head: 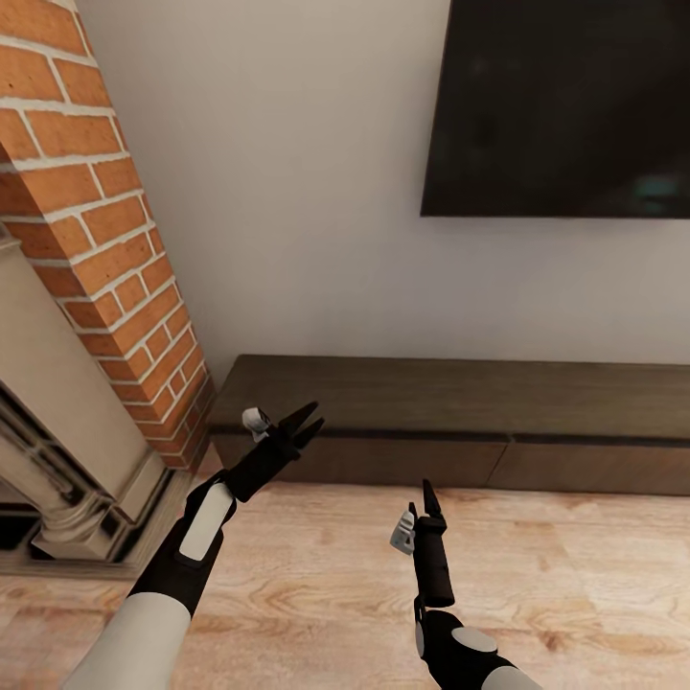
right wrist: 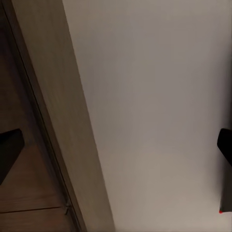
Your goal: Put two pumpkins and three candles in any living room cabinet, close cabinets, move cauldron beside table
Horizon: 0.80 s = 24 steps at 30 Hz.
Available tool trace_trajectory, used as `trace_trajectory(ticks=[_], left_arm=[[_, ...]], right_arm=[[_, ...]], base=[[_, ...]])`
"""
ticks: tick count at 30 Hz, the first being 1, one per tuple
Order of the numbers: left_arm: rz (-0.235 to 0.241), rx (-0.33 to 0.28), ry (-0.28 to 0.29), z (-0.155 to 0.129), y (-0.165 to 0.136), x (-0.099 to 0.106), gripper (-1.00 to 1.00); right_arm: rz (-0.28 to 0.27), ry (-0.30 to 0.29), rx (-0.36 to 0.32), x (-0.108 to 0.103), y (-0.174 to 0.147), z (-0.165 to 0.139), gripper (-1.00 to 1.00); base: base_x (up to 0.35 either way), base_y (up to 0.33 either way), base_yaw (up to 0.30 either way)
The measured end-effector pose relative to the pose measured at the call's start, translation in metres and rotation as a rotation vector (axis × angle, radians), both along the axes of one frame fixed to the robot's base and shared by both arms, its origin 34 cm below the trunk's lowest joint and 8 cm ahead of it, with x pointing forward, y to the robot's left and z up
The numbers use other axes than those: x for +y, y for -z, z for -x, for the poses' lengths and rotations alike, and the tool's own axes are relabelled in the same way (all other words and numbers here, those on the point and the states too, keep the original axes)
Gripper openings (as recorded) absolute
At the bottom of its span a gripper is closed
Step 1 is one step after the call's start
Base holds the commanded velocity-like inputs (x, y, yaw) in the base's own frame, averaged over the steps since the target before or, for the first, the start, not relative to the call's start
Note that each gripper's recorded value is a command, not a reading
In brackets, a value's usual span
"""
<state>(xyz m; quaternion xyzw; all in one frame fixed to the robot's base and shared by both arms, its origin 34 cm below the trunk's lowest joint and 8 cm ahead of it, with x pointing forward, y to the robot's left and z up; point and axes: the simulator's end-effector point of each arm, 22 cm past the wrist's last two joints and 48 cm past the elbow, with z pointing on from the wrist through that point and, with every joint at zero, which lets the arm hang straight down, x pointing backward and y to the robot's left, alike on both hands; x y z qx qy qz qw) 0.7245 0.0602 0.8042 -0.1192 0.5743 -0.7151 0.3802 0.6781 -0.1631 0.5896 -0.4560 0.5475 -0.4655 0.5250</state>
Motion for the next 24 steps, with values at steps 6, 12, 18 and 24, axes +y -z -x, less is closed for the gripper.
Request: trace_trajectory(ticks=[6,12,18,24], left_arm=[[0.0,0.0,-0.001,0.002,0.012,0.0,1.0],[-0.001,0.003,-0.001,0.004,0.025,0.0,1.0],[-0.002,0.004,-0.002,0.005,0.038,0.0,1.0],[-0.004,0.005,-0.003,0.008,0.05,0.0,1.0]], right_arm=[[-0.001,-0.001,0.001,0.001,0.012,0.002,1.0],[-0.002,-0.001,0.002,0.001,0.025,0.004,1.0],[-0.002,-0.001,0.003,0.001,0.037,0.006,1.0],[-0.001,-0.001,0.005,0.0,0.05,0.008,1.0]], base=[[0.0,0.0,0.0],[0.0,0.0,0.0],[0.0,0.0,0.0],[0.0,0.0,0.0]])
